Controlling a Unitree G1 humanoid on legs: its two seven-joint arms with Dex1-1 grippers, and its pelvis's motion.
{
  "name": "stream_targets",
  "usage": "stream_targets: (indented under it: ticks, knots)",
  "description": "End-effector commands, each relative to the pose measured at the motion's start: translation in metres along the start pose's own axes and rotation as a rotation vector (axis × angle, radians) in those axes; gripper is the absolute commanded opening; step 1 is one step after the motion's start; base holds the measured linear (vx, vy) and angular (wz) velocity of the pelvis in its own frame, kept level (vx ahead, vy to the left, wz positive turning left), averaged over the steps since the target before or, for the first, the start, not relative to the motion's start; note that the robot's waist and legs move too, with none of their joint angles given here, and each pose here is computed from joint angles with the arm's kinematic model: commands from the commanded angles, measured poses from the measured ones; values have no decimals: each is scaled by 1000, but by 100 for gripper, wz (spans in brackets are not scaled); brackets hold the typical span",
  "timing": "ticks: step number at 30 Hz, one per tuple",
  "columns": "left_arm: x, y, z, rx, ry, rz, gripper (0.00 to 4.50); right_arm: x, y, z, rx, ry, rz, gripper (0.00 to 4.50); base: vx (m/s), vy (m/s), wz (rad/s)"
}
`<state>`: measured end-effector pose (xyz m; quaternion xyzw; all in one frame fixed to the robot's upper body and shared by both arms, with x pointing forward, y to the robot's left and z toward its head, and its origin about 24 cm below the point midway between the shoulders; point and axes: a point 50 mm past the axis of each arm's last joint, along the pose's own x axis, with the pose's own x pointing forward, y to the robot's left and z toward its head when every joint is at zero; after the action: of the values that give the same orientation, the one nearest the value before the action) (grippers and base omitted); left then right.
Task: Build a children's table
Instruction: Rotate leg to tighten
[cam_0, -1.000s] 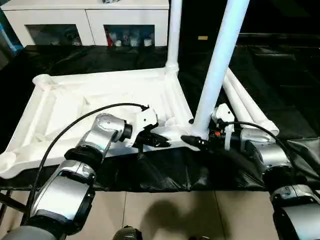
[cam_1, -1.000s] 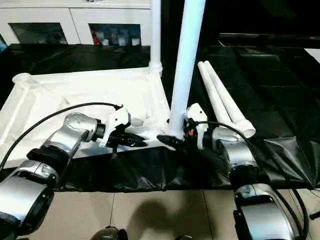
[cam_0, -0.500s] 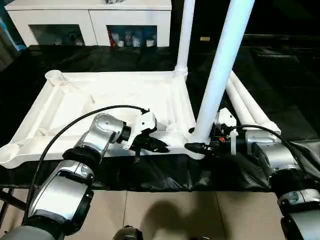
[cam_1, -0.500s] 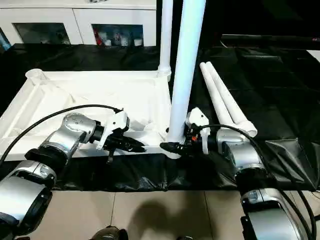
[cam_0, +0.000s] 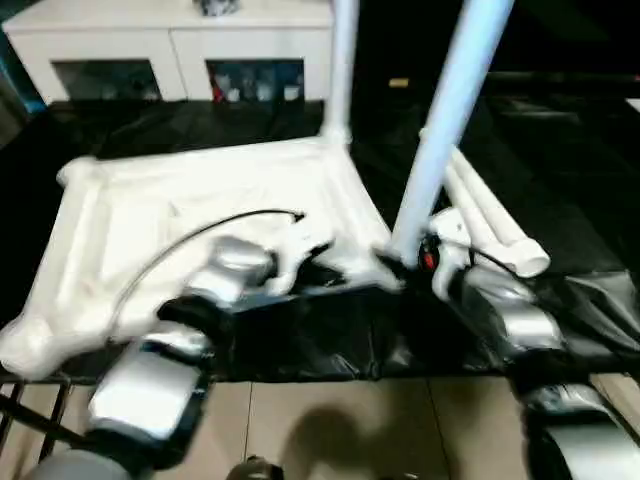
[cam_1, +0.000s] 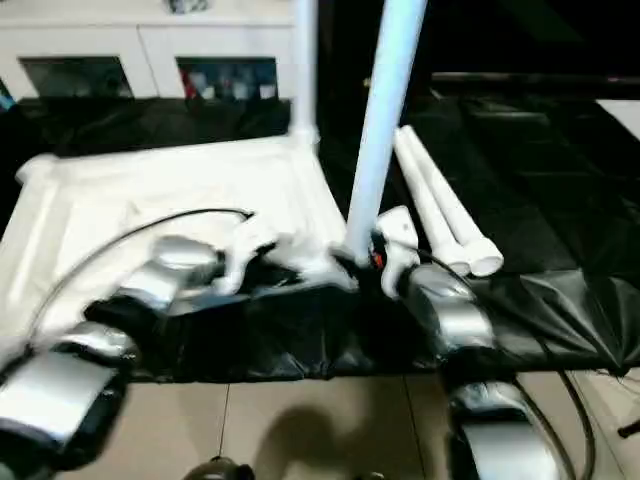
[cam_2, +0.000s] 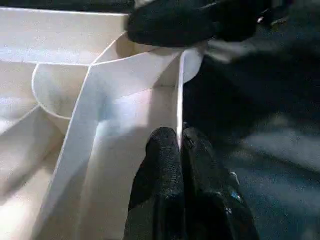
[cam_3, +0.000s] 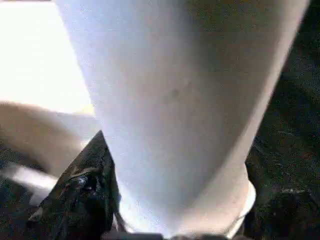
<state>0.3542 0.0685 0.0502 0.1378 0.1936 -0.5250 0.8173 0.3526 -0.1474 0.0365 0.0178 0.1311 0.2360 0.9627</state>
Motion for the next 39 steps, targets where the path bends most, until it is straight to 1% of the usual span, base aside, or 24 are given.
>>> stream_targets:
  ticks: [1, 3, 5, 9, 11, 12, 13, 14, 15, 16, 17, 19, 23, 24, 28, 30, 32, 34, 35, 36, 37, 38, 39]
  knots:
    - [13, -4, 36, 30, -129, 41, 0, 10, 22, -22, 76, 86, 6, 279, 0, 0, 0]
    - [19, -8, 37, 45, -129, 60, 0, 16, 27, -20, 102, 79, -32, 279, 0, 0, 0]
    - [22, -11, 36, 70, -122, 68, 0, 20, 31, -18, 106, 72, -54, 279, 0, 0, 0]
    - [22, -12, 32, 71, -118, 66, 0, 26, 40, -14, 80, 53, -59, 279, 0, 0, 0]
    - [21, -11, 31, 72, -116, 75, 0, 27, 41, -13, 63, 49, -66, 279, 0, 0, 0]
    - [19, -9, 31, 75, -116, 79, 0, 28, 40, -13, 41, 51, -77, 313, 0, 0, 0]
    - [18, -8, 31, 76, -116, 78, 0, 28, 40, -12, 40, 46, -73, 334, 0, 0, 0]
    - [18, -8, 30, 77, -116, 78, 0, 28, 40, -12, 41, 44, -71, 348, 0, 0, 0]
    - [16, -6, 29, 80, -114, 78, 0, 29, 40, -9, 65, 27, -68, 351, 0, 0, 0]
    - [15, -6, 29, 82, -115, 71, 0, 29, 40, -7, 66, 14, -57, 354, 0, 0, 0]
    - [13, -5, 28, 86, -118, 60, 0, 30, 41, -3, 64, -9, -38, 374, 0, 0, 0]
    - [8, -4, 26, 104, -127, 18, 0, 29, 38, 3, 47, -36, -7, 395, 0, 0, 0]
    - [-2, -2, 21, 130, -135, -52, 0, 24, 29, 8, 1, -52, 68, 395, 0, 0, 0]
    - [-6, -2, 19, 141, -132, -84, 0, 21, 27, 9, -29, -46, 110, 395, 0, 0, 0]
    - [-12, -3, 13, 164, -112, -156, 0, 13, 22, 8, -90, -26, 231, 395, 0, 0, 0]
    - [-20, -5, 8, 180, -105, -246, 0, 1, 15, 5, -178, 19, 354, 395, 0, 0, 0]
    - [-22, -6, 6, 177, -106, -276, 0, -2, 13, 5, -199, 31, 388, 395, 0, 0, 0]
    - [-28, -8, 2, 175, -96, -351, 0, -11, 9, 5, -222, 62, 496, 395, 0, 0, 0]
    - [-28, -8, 2, 175, -95, -352, 0, -11, 9, 5, -222, 62, 498, 395, 0, 0, 0]
    - [-33, -8, -2, 187, -76, -395, 0, -18, 7, 7, -221, 80, 591, 395, 0, 0, 0]
    - [-33, -8, -3, 188, -72, -400, 0, -19, 7, 7, -222, 82, 603, 395, 0, 0, 0]
    - [-36, -8, -5, 193, -58, -421, 0, -23, 7, 9, -221, 96, 662, 395, 0, 0, 0]
    - [-37, -8, -6, 195, -55, -425, 0, -24, 7, 9, -222, 102, 679, 369, 0, 0, 0]
